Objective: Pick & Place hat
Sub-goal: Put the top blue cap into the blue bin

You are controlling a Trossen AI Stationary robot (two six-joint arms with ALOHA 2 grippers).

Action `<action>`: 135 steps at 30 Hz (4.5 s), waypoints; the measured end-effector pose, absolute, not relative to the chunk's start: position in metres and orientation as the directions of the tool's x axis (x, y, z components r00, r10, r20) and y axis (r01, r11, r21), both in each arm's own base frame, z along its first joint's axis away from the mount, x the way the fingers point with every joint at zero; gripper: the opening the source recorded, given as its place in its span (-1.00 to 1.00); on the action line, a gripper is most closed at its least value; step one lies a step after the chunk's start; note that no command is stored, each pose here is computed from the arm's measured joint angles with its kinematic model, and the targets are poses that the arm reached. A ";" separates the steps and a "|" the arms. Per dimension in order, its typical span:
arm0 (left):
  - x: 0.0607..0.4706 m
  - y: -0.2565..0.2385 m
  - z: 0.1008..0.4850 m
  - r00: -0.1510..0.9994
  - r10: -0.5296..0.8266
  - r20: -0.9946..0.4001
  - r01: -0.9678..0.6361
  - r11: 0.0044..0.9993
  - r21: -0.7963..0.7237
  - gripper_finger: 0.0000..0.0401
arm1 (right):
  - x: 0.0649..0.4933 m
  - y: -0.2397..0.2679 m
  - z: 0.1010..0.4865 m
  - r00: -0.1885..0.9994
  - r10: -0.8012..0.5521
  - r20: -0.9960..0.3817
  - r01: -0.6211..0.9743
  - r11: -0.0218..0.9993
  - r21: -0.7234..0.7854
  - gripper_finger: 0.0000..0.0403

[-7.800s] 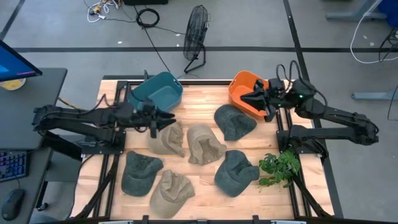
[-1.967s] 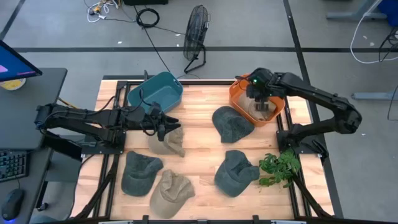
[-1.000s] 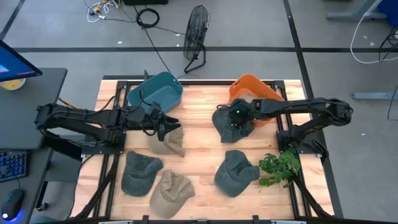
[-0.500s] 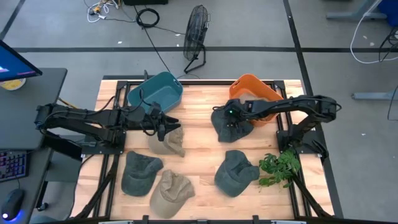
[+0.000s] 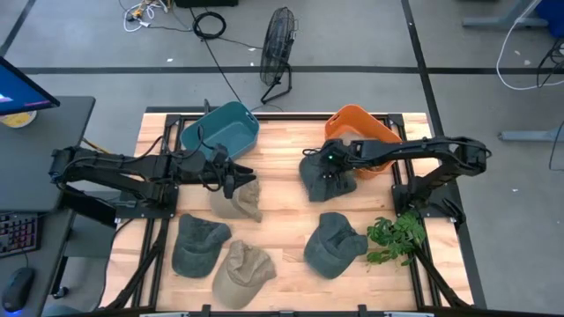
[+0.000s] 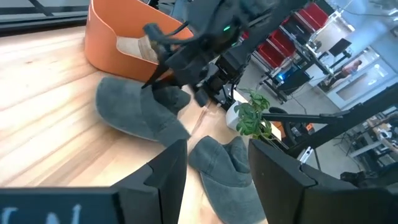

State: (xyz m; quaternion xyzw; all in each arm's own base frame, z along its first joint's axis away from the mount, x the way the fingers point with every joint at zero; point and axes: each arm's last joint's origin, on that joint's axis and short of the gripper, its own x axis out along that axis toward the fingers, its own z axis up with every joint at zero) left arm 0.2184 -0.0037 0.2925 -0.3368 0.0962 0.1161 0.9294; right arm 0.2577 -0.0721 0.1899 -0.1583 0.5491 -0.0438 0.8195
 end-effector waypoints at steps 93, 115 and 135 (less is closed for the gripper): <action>0.148 0.036 0.292 0.506 0.793 -0.339 -0.764 0.229 -0.604 -0.94 | 0.289 0.025 0.313 0.734 -0.447 -0.511 0.057 0.791 -0.609 -0.35; 0.137 0.044 0.221 0.338 0.820 -0.462 -0.869 0.083 -0.488 -0.91 | 0.290 0.025 0.312 0.742 -0.424 -0.520 0.104 0.839 -0.535 -0.35; 0.139 0.039 0.208 0.493 0.682 -0.540 -0.793 0.097 -0.601 -0.16 | 0.290 0.026 0.312 0.742 -0.422 -0.521 0.103 0.839 -0.534 -0.35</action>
